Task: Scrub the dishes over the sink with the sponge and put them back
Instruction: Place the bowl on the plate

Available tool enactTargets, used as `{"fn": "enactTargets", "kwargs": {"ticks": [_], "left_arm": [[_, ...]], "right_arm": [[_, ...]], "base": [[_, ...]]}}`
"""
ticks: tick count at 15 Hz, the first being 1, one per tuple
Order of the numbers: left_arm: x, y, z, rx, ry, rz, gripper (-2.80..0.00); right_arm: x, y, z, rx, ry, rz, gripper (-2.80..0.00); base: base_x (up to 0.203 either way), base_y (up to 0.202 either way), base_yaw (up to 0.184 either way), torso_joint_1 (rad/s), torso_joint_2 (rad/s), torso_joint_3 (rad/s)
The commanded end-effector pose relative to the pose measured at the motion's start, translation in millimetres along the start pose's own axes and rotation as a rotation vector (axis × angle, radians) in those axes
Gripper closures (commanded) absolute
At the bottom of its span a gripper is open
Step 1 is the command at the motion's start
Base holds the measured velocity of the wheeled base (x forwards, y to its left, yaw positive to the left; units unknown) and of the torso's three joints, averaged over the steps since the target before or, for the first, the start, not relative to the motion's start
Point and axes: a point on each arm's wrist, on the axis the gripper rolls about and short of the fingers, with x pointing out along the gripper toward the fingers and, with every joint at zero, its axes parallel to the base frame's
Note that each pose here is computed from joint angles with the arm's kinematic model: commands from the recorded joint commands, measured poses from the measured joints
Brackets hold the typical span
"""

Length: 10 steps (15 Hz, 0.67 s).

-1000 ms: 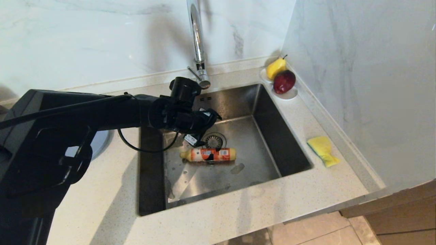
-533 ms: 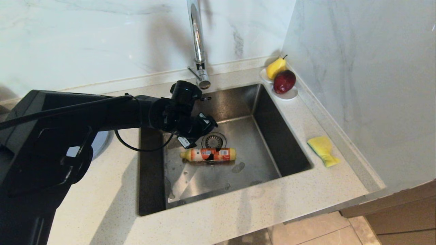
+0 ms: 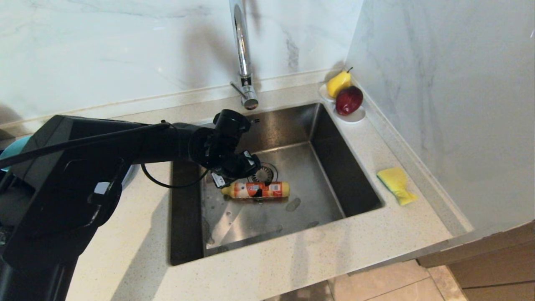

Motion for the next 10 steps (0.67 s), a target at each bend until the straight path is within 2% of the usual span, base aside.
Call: {"fn": "enactTargets", "kwargs": {"ticks": [1, 10], "left_arm": [[1.9, 1.0, -1.2, 0.006, 0.008, 0.011, -2.80], [11.7, 6.6, -6.4, 0.018, 0.036, 0.049, -2.80]], "right_arm": [[0.0, 0.0, 0.0, 0.000, 0.000, 0.001, 0.00], [0.1, 0.0, 0.0, 0.000, 0.001, 0.001, 0.00]], "base": [[0.000, 0.000, 0.000, 0.000, 0.00, 0.000], [0.000, 0.000, 0.000, 0.000, 0.00, 0.000]]}}
